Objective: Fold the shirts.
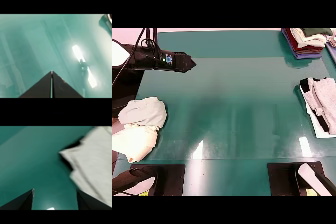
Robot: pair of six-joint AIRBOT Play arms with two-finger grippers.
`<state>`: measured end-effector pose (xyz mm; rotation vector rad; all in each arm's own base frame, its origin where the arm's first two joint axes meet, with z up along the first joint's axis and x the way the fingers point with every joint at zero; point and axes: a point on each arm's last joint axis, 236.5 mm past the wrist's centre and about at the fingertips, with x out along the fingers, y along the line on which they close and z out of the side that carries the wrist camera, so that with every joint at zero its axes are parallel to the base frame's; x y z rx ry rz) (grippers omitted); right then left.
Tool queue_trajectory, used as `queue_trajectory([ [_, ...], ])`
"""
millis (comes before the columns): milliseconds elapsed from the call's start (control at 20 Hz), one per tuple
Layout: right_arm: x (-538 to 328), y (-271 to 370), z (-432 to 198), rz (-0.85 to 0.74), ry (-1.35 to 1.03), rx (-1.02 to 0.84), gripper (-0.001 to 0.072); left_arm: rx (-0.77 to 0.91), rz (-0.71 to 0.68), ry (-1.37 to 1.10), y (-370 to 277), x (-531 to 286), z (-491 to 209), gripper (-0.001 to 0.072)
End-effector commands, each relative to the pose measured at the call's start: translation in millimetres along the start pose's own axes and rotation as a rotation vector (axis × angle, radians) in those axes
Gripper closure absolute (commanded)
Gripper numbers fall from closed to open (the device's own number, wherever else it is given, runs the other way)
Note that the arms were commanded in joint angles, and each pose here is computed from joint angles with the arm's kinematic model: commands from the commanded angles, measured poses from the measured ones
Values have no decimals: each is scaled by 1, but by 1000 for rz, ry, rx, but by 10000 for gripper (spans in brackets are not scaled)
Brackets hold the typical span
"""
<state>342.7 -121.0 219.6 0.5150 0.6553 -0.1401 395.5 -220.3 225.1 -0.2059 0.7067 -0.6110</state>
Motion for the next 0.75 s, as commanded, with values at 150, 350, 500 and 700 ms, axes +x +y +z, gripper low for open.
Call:
queue_trajectory([
  [150,7,199,-95,422,220,-390,133,-1,-1,-20,0,-1,5,682],
  [350,10,260,-179,548,402,-595,597,0,3,-68,0,-1,16,682],
  [500,9,283,-220,607,491,-666,693,-1,5,-90,1,-2,21,681],
  [700,10,293,-244,632,546,-699,694,-1,7,-113,1,-2,27,682],
])
